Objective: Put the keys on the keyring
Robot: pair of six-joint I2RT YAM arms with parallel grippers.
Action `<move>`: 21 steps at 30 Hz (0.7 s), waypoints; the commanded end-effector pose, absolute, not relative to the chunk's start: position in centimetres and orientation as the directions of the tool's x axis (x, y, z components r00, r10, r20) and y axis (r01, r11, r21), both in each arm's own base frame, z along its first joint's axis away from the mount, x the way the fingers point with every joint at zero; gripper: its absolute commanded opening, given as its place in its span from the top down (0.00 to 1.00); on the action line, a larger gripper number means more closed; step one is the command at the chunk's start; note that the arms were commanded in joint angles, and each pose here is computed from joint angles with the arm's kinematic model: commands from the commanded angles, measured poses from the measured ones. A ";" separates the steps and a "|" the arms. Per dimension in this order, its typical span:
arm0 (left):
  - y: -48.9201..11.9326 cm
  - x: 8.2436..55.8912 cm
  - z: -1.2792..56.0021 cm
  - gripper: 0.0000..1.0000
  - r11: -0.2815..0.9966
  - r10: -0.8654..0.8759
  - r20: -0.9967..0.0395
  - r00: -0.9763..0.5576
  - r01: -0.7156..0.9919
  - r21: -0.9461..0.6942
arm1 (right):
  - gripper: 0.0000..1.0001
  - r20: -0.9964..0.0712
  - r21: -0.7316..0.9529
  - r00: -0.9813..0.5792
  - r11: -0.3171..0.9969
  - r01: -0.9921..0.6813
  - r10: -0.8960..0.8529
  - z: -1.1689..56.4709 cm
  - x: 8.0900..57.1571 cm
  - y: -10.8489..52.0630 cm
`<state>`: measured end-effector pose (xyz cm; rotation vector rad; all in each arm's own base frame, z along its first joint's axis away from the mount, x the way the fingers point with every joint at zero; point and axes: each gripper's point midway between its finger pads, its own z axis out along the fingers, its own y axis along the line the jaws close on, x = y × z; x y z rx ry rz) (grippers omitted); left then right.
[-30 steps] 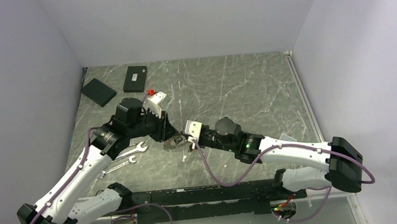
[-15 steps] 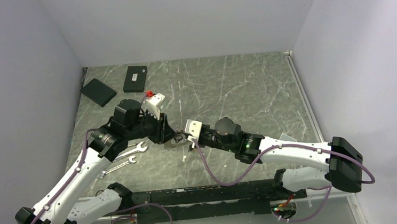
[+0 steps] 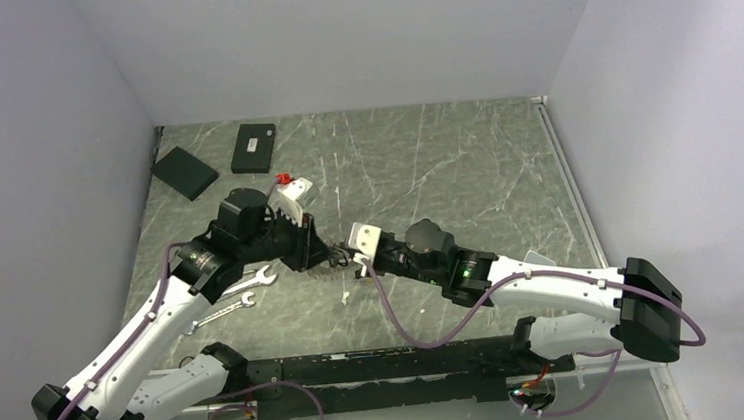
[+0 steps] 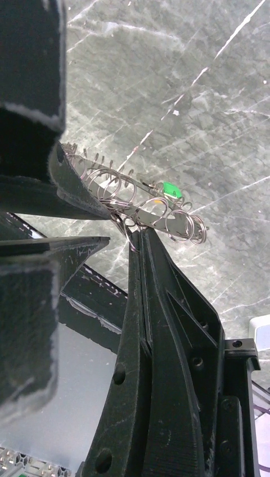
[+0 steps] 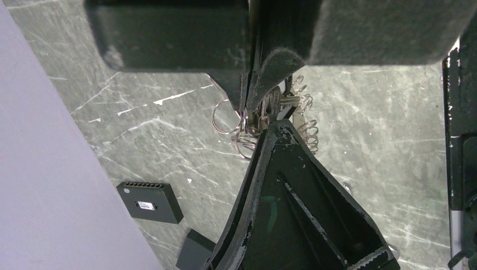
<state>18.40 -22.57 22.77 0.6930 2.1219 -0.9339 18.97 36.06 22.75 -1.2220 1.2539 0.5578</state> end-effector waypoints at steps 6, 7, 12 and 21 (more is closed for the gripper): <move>-22.9 19.6 24.2 0.70 0.601 0.153 -0.810 -0.566 0.704 -0.378 | 1.00 -0.922 -0.387 0.366 0.375 -0.843 -0.127 28.8 18.7 36.3; -22.8 19.6 24.2 0.67 0.603 0.158 -0.811 -0.563 0.706 -0.372 | 1.00 -0.922 -0.387 0.367 0.377 -0.842 -0.127 28.8 18.7 36.3; -22.3 19.3 24.5 0.59 0.600 0.178 -0.826 -0.534 0.725 -0.339 | 1.00 -0.924 -0.377 0.374 0.370 -0.849 -0.083 29.6 18.1 36.0; -21.5 17.9 27.7 0.54 0.560 0.164 -0.890 -0.424 0.783 -0.270 | 1.00 -0.948 -0.296 0.316 0.305 -0.905 0.017 30.1 17.2 35.7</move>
